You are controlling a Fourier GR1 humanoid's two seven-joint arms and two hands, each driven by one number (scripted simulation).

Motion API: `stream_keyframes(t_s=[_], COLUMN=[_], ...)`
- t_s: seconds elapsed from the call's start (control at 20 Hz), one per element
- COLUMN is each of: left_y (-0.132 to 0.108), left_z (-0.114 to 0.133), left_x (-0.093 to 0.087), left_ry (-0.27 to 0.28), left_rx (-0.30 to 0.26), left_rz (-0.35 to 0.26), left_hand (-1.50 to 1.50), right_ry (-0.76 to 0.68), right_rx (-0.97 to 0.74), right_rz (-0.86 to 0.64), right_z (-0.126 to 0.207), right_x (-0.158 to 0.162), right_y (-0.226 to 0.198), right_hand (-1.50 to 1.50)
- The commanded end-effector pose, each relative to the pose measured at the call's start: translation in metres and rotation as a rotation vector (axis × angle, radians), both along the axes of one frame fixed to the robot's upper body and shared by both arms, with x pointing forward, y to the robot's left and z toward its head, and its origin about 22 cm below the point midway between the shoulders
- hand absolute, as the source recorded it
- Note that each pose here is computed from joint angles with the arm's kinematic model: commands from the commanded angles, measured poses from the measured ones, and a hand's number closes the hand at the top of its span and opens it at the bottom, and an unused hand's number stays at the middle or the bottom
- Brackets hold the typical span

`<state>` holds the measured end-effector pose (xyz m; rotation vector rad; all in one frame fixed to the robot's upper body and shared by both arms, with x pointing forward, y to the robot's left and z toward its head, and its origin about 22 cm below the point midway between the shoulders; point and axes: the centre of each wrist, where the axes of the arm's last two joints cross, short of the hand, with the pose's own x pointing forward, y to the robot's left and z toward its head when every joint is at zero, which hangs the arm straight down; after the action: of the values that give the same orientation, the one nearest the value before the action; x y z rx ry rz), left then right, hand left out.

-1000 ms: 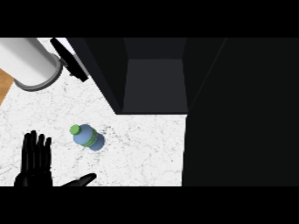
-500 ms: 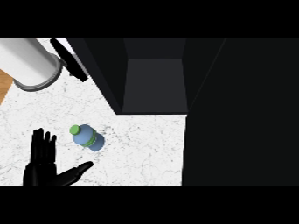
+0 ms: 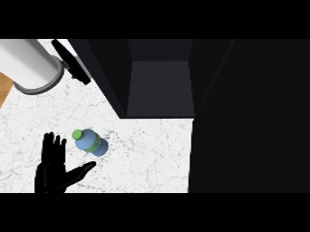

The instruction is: Pick up the bottled water, place it into the cabinet and close the cabinet

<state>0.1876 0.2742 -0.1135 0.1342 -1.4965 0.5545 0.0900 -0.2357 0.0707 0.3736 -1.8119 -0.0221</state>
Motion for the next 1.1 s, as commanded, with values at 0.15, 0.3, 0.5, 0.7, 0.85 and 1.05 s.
stream_keyframes(t_s=[0.15,0.3,0.5,0.7,0.85,1.05], left_y=[0.006,0.0,0.009,-0.008,0.004,0.0], left_z=[-0.034,-0.029,-0.05,-0.053,-0.062,-0.05], left_x=[0.001,0.022,0.023,0.021,0.014,0.037], left_ry=[-0.017,-0.009,-0.019,-0.016,-0.058,-0.088], left_rx=[-0.017,-0.038,-0.062,-0.07,-0.13,-0.184], left_rz=[-0.019,-0.036,-0.025,-0.032,-0.036,-0.097], left_hand=[-1.5,-1.5,-1.5,-1.5,-1.5,-1.5], right_ry=[-0.013,-0.013,-0.012,0.019,-0.004,0.009], right_rx=[-0.014,-0.012,-0.012,-0.021,-0.007,0.026], right_rz=[-0.018,-0.009,-0.004,0.008,0.017,-0.006], right_z=[-0.005,-0.013,-0.011,-0.014,-0.012,-0.02], right_x=[-0.006,0.012,0.005,0.009,-0.008,0.018], right_y=[-0.005,-0.003,0.002,0.015,0.006,-0.001], right_hand=[-1.5,-1.5,-1.5,-1.5,-1.5,-1.5])
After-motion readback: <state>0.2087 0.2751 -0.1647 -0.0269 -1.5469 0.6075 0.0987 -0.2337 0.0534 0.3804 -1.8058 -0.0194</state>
